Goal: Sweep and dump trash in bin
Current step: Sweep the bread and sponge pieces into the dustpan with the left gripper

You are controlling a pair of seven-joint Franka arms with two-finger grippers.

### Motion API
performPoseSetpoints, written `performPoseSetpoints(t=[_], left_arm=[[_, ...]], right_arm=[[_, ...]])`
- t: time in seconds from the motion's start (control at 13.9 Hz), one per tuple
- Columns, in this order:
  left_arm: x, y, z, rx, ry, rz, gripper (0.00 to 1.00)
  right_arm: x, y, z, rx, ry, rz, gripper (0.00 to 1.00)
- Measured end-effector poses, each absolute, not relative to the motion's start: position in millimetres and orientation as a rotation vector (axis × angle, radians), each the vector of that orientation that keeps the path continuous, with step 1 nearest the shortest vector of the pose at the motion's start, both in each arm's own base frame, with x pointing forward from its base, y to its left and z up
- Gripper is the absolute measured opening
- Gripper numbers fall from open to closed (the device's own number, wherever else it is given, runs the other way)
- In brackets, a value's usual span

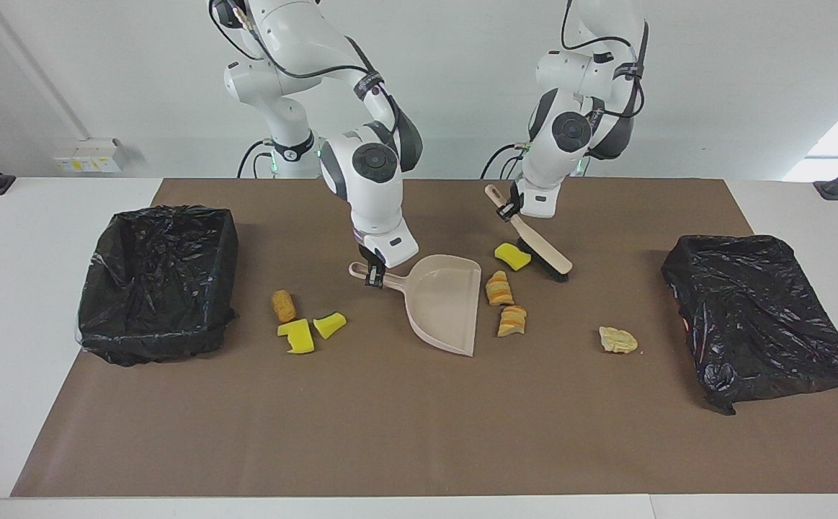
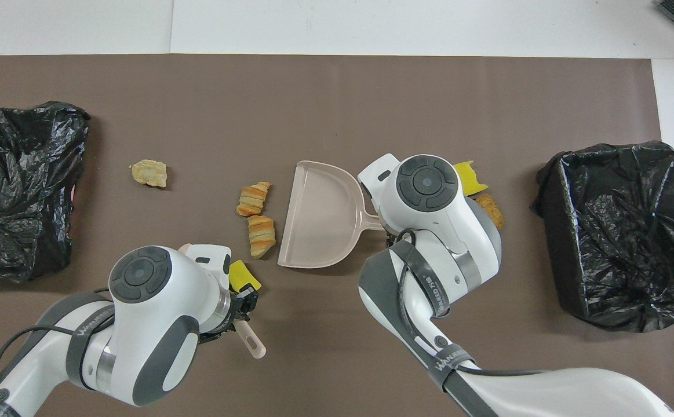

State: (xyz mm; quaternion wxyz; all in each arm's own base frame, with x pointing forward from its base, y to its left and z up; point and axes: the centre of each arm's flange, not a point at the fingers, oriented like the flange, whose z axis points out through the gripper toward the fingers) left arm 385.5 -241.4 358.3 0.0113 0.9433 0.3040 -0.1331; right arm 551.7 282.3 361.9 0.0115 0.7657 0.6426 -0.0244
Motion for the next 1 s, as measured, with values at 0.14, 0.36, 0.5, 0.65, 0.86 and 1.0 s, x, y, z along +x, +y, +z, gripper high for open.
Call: performPoseSetpoints(t=[0.14, 0.36, 0.5, 0.65, 0.86, 1.0], left_arm=[[386.5, -253.2, 354.7, 2.934, 0.916, -0.362, 0.26], [398.3, -270.4, 342.6, 2.926, 0.873, -0.306, 0.26], [417.1, -278.7, 348.4, 2.926, 0.783, -0.271, 0.26], [443.0, -289.3, 359.2, 2.931, 0.625, -0.219, 0.26], [463.3, -301.1, 363.4, 2.945, 0.430, -0.177, 0.26], [467.3, -304.3, 365.6, 2.951, 0.369, -0.177, 0.26]], right_arm=[[551.7, 282.3, 361.8, 2.388, 2.004, -0.076, 0.31], [551.7, 282.3, 361.7, 2.388, 2.004, -0.076, 0.31], [551.8, 282.3, 361.7, 2.388, 2.004, -0.074, 0.31], [551.7, 282.3, 361.4, 2.388, 2.004, -0.073, 0.31], [551.8, 282.4, 361.2, 2.388, 2.004, -0.069, 0.31], [552.2, 283.0, 360.8, 2.381, 2.010, -0.054, 0.31]])
